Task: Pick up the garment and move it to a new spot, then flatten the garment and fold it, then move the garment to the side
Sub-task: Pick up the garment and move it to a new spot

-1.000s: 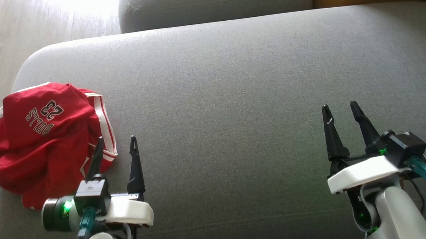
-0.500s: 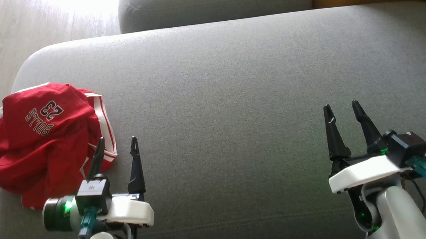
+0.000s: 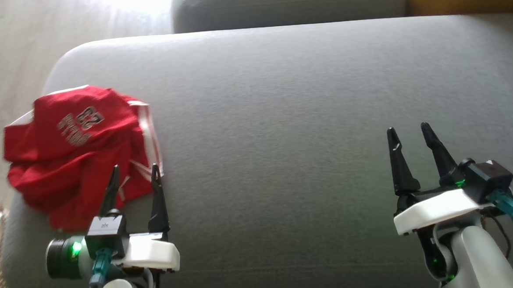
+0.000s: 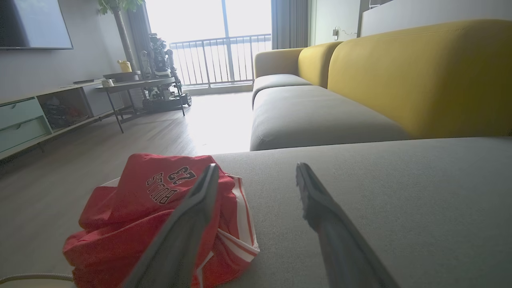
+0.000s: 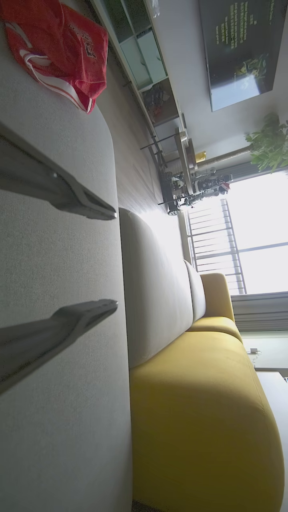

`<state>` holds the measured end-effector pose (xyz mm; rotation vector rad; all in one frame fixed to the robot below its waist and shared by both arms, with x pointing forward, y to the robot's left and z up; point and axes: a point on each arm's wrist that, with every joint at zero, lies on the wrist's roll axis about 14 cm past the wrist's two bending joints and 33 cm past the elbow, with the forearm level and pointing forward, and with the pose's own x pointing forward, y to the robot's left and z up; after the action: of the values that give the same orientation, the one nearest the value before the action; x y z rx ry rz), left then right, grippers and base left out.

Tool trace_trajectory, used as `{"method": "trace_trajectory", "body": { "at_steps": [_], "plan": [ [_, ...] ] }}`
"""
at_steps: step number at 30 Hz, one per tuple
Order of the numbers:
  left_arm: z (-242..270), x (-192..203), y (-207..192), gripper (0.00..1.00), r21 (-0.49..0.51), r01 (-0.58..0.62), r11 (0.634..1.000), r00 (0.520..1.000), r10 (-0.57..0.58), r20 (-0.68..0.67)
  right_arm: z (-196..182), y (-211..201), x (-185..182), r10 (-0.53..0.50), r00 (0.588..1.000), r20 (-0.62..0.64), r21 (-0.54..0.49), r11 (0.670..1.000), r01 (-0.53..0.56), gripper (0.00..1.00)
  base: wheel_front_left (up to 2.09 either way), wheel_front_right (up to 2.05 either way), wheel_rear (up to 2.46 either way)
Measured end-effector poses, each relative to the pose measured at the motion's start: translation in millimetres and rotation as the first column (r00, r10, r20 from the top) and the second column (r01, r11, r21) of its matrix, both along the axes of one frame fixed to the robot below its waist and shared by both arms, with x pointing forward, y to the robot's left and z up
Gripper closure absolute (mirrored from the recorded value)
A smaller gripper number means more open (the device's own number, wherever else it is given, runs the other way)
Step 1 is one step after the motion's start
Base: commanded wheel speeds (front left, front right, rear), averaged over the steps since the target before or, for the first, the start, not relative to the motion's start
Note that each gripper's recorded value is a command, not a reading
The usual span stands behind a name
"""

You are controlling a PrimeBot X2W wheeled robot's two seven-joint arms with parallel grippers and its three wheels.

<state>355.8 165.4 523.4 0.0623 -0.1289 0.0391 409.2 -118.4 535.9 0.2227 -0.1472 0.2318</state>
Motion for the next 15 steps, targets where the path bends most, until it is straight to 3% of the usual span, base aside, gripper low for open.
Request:
{"method": "trace_trajectory", "body": {
  "at_steps": [15],
  "plan": [
    [-3.9,-52.2,70.9,0.00,0.001,-0.239,0.971,0.971,0.239,-0.012,2.5,89.1,8.3,0.241,0.971,0.006,0.009,0.971,-0.241,0.00,0.00,0.00,0.00]
  ]
}}
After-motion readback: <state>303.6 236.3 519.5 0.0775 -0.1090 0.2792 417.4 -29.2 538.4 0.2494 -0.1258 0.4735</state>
